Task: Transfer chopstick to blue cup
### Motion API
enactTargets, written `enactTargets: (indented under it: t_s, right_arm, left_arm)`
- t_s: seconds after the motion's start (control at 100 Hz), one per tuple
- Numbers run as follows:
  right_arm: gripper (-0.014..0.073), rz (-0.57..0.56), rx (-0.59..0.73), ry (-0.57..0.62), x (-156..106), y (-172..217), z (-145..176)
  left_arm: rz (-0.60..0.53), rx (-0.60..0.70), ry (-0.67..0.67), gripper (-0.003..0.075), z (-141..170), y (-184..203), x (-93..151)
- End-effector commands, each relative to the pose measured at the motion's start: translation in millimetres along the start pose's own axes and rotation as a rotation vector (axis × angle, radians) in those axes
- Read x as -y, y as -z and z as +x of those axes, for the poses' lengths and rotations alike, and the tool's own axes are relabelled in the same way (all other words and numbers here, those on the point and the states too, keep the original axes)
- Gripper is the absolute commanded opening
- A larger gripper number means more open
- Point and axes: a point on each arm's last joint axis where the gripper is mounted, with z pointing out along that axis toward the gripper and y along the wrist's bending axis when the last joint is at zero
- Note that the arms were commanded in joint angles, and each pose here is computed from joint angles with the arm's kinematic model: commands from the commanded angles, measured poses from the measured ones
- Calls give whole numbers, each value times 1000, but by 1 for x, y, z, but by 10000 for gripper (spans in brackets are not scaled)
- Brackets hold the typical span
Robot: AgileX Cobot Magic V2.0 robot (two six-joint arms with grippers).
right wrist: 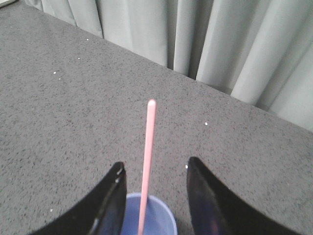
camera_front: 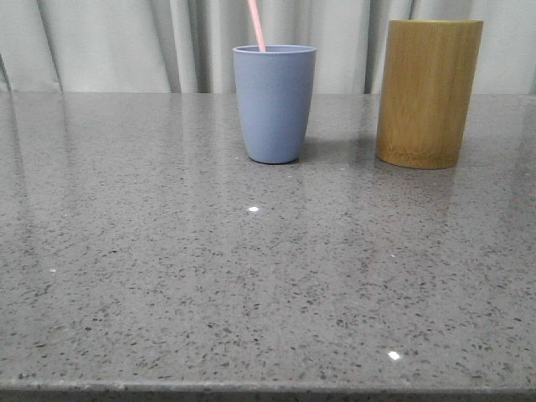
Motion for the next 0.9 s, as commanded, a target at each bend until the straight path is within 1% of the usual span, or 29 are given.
enactTargets:
  t_s: [0.0,0.16,0.24,0.33,0.4,0.47,0.56,0.66,0.71,0.8,0.89]
  right_arm:
    - [316,15,178,16,2,40,-15]
    - [316,17,220,16,1,75,8]
    - [316,18,251,16,1,95,18]
    - [306,19,294,16,1,114,32]
    - [256,20,322,16,1,127,44]
    - [183,21,331,16,1,138,57]
    - [80,21,322,16,0,149,74]
    - [-36,21,328,16,0,162,90]
    - [-77,21,337,17,0,169,97]
    - [-60,20,359,17,0,182,108]
    - [-60,20,386,17,-1,195,119]
  left_arm:
    - [14,108,8,335,-13,6,1]
    - [19,150,7,335,-11,5,1]
    - [24,183,6,335,-6,5,1]
    - [29,192,8,335,4,4,1]
    - [34,192,10,333,12,2,1]
    - [38,201,10,320,21,1,1]
    - [41,225,10,259,33,1,0]
    - [45,248,10,143,45,2,-1]
    - [45,255,10,83,51,3,-1]
    - [47,273,11,-21,61,8,-2]
    - [48,294,12,-19,72,13,-4]
